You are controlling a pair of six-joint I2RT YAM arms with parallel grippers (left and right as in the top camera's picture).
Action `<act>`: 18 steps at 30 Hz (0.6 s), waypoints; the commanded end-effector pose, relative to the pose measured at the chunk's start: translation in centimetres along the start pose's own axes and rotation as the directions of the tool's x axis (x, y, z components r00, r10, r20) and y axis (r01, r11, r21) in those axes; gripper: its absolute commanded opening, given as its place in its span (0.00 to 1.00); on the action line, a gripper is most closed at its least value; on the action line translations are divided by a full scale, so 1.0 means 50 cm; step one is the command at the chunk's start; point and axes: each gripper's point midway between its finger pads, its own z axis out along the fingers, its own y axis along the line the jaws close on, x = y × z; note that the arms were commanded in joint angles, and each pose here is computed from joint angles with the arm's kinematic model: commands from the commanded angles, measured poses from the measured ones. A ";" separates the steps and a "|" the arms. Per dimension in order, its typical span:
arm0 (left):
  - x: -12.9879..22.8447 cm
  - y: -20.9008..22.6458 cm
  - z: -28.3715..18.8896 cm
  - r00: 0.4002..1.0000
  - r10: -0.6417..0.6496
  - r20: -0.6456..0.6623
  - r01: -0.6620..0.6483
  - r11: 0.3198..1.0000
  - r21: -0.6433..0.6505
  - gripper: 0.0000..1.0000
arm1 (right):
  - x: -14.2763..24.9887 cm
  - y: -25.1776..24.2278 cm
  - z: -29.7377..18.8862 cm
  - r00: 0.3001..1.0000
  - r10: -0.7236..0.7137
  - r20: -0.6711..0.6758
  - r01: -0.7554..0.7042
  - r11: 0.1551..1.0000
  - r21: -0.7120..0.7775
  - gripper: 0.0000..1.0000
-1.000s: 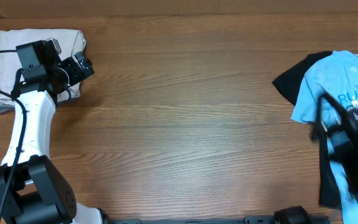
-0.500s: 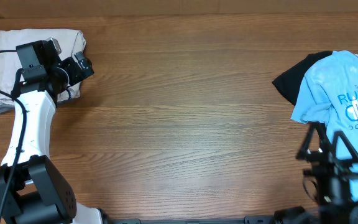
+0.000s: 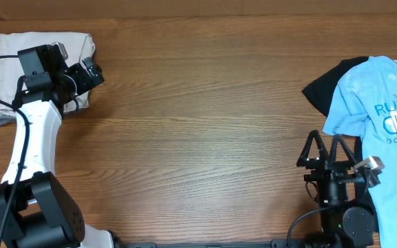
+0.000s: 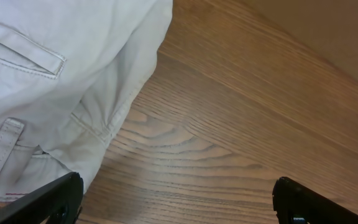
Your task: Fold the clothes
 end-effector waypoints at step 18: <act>0.000 -0.001 0.001 1.000 0.024 0.001 -0.024 1.000 -0.001 1.00 | 0.127 -0.065 0.005 0.941 -0.297 -0.160 0.298 0.954 -0.024 1.00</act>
